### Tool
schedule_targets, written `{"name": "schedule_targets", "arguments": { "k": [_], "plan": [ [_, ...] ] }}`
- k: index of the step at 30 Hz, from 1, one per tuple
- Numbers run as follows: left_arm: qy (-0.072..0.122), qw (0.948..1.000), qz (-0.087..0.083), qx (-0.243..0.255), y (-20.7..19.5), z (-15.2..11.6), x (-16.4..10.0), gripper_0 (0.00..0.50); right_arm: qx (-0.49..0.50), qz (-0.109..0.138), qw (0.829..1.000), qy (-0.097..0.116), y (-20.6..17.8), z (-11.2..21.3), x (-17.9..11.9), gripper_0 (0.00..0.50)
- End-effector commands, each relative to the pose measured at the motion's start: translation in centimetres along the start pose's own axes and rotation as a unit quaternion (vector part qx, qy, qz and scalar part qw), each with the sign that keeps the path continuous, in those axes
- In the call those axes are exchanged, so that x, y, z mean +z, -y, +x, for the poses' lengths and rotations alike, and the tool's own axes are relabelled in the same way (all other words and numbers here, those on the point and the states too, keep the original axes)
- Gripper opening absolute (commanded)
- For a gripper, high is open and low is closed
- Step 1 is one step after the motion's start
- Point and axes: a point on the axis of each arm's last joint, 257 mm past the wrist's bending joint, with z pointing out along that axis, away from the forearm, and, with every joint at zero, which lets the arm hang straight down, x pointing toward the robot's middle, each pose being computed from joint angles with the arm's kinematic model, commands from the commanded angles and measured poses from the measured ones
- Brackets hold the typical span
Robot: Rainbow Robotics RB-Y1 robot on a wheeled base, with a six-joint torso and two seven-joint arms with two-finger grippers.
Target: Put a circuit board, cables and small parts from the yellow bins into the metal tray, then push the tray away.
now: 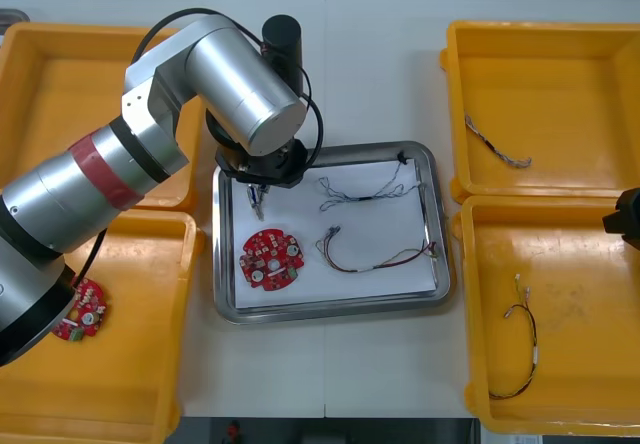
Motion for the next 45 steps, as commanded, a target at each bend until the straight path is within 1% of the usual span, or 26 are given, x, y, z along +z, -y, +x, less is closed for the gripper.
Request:
{"name": "schedule_targets", "arguments": {
  "k": [1,5,8,9,11,14,15,16,20,25,28,30,34,36,40,44,45],
  "plan": [
    [0.007,0.9994,0.013,-0.033,1.7,0.5,0.6,0.001,0.051,0.008,0.999,0.011,1.4,0.7,-1.0,0.5],
    [0.01,0.9993,0.014,-0.034,2.0,0.9,1.3,0.001,0.092,0.001,0.996,0.004,1.0,1.4,-0.7,0.5],
    [0.011,0.9992,0.016,-0.036,2.2,1.0,1.4,0.006,0.096,0.001,0.995,0.003,1.0,1.7,-0.8,0.5],
    [0.009,0.9992,0.014,-0.036,2.1,1.2,1.6,0.03,0.099,0.001,0.995,0.003,1.0,1.8,-0.8,0.5],
    [0.011,0.9991,0.013,-0.039,2.1,1.1,1.5,0.218,0.102,0.0,0.995,-0.002,1.1,2.3,-0.7,0.5],
    [0.011,0.999,0.013,-0.042,2.1,1.1,1.5,0.386,0.104,-0.002,0.995,-0.008,1.0,3.0,-0.6,0.5],
    [0.011,0.999,0.013,-0.042,2.1,1.1,1.4,0.451,0.104,-0.003,0.995,-0.01,0.9,3.3,-0.6,0.5],
    [0.013,0.9989,0.013,-0.043,2.1,1.0,1.4,0.5,0.103,-0.003,0.995,-0.01,0.9,3.3,-0.6,0.5],
    [0.016,0.9986,0.016,-0.047,2.3,0.8,1.0,0.5,0.103,-0.006,0.995,-0.01,0.6,3.4,-0.7,0.5],
    [0.017,0.9982,0.018,-0.054,2.1,0.4,-0.9,0.5,0.101,-0.008,0.995,-0.01,0.3,3.6,-0.8,0.5],
    [0.019,0.9981,0.016,-0.056,1.4,0.0,-2.9,0.5,0.102,-0.01,0.995,-0.012,0.3,3.7,-0.8,0.5],
    [0.027,0.9976,0.018,-0.061,0.8,-0.5,-4.5,0.5,0.103,-0.011,0.995,-0.012,0.2,3.7,-0.8,0.5],
    [0.023,0.9964,0.027,-0.077,-0.8,-1.1,-6.9,0.5,0.104,-0.012,0.994,-0.011,0.1,3.7,-0.8,0.5],
    [0.024,0.9962,0.031,-0.077,-1.9,-1.4,-8.2,0.5,0.104,-0.01,0.994,-0.011,0.2,3.7,-0.8,0.5],
    [0.013,0.997,0.025,-0.072,-4.7,-1.3,-10.3,0.5,0.097,-0.009,0.995,-0.01,0.3,3.6,-1.0,0.5],
    [0.038,0.9971,0.036,-0.055,-6.0,-2.7,-12.2,0.5,0.066,-0.009,0.998,-0.002,-0.8,3.0,-1.6,0.5],
    [0.042,0.997,0.036,-0.054,-6.2,-2.8,-12.5,0.5,0.062,-0.009,0.998,-0.001,-1.0,2.9,-1.7,0.5]
  ]
}}
